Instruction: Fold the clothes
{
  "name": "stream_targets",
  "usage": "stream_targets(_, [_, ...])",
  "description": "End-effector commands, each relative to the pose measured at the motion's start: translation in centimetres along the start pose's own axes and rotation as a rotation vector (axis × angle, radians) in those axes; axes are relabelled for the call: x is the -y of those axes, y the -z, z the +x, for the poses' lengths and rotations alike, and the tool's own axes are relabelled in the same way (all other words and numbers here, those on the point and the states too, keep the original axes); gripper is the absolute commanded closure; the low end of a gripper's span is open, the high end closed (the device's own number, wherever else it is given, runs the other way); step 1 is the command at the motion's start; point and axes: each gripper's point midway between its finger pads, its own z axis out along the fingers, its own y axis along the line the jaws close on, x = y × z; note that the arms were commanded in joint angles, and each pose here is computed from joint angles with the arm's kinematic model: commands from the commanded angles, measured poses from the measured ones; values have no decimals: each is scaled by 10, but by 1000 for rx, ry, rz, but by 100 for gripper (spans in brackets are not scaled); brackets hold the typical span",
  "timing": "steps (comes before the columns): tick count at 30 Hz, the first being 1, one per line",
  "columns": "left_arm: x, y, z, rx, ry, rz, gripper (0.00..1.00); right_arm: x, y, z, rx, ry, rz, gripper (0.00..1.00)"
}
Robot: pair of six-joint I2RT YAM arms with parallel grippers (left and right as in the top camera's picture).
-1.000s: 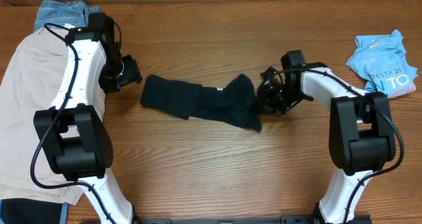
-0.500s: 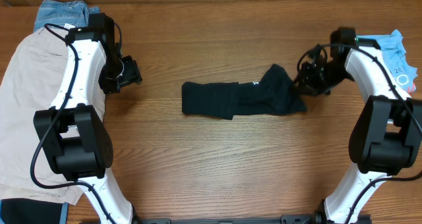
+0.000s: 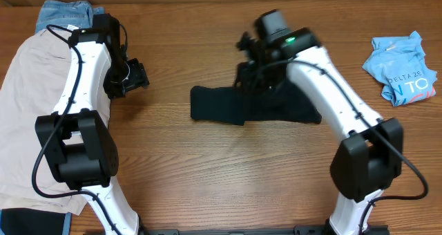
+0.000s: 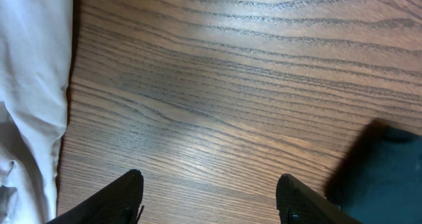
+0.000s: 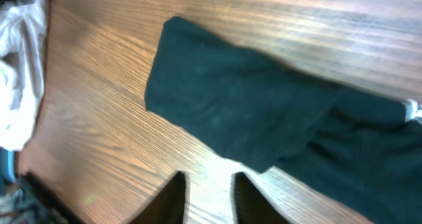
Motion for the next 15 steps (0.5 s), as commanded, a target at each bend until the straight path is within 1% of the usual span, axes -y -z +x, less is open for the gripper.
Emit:
stream_targets(1, [5,5,-5,17,-14,13,32,29,15,-10,77,-86,228,68])
stream_targets(3, [5,5,-5,18,-14,13,32,38,18,-11,79,-105,240,67])
stream_targets(4, [5,5,-5,18,-14,13,32,46,22,-11,80,-126,246,64])
stream_targets(7, [5,5,-5,17,-14,13,32,80,35,-8,76,-194,269,39])
stream_targets(8, [5,5,-5,17,-14,13,32,94,40,-5,67,-202,279,33])
stream_targets(11, [5,5,-5,18,-14,13,32,132,55,7,32,-213,295,28])
stream_targets(12, [5,5,-5,18,-14,13,31,148,59,15,7,-211,280,25])
stream_targets(15, [5,5,-5,17,-14,14,31,180,60,32,-27,-238,254,24])
